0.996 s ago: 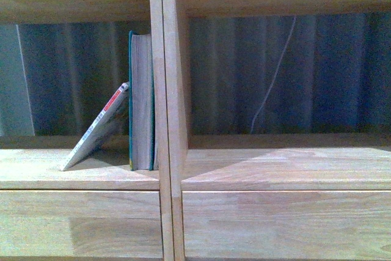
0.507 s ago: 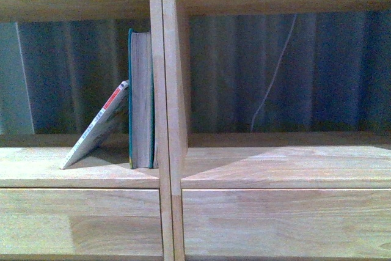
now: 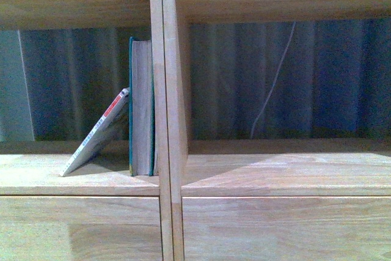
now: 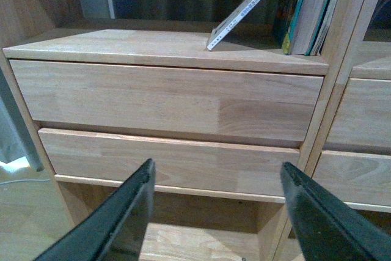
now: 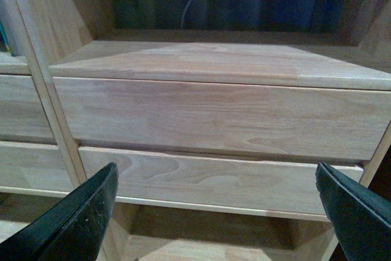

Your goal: Organize books on shelf

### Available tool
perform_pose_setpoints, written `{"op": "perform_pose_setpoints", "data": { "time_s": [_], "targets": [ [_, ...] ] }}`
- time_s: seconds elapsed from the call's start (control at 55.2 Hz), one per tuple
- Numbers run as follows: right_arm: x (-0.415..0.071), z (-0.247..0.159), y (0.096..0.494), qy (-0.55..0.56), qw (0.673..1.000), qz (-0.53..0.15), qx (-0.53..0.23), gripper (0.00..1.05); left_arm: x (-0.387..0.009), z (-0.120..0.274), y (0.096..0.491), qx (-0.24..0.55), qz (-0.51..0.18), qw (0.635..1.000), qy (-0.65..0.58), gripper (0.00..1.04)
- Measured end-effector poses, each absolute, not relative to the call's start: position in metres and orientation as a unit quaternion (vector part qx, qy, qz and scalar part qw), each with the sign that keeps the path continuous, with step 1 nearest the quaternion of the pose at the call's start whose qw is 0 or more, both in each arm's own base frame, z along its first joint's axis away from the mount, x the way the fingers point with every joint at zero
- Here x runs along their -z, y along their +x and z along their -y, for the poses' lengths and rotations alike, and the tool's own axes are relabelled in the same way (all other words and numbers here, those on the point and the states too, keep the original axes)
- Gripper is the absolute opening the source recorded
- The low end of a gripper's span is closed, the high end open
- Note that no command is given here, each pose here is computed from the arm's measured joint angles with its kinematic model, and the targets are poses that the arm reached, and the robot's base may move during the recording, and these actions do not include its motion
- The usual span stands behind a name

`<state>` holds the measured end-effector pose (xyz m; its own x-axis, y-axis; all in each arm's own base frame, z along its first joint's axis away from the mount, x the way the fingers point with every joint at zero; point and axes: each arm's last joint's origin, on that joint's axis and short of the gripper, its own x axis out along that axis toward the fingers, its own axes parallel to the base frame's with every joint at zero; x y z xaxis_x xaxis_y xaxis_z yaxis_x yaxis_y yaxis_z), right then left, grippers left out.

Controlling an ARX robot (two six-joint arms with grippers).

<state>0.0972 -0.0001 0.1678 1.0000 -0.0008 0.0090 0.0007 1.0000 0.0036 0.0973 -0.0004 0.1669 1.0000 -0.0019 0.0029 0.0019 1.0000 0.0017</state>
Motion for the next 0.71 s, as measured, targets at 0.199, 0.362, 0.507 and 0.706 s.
{"op": "perform_pose_setpoints", "data": {
  "time_s": [0.199, 0.362, 0.507, 0.706],
  "targets": [
    [-0.1678, 0.0001, 0.0972, 0.002, 1.0, 0.004, 0.0, 0.98, -0.1669, 0.0004, 0.0973, 0.001, 0.001, 1.0, 0.001, 0.98],
    [-0.1678, 0.0001, 0.0972, 0.002, 1.0, 0.004, 0.0, 0.98, -0.1669, 0.0004, 0.0973, 0.001, 0.001, 1.0, 0.001, 0.97],
    [-0.1678, 0.0001, 0.0972, 0.002, 1.0, 0.004, 0.0, 0.98, -0.1669, 0.0004, 0.0973, 0.001, 0.001, 1.0, 0.001, 0.97],
    [-0.1678, 0.0002, 0.0972, 0.002, 1.0, 0.004, 0.001, 0.98, -0.1669, 0.0004, 0.0973, 0.001, 0.001, 1.0, 0.001, 0.97]
  ]
}}
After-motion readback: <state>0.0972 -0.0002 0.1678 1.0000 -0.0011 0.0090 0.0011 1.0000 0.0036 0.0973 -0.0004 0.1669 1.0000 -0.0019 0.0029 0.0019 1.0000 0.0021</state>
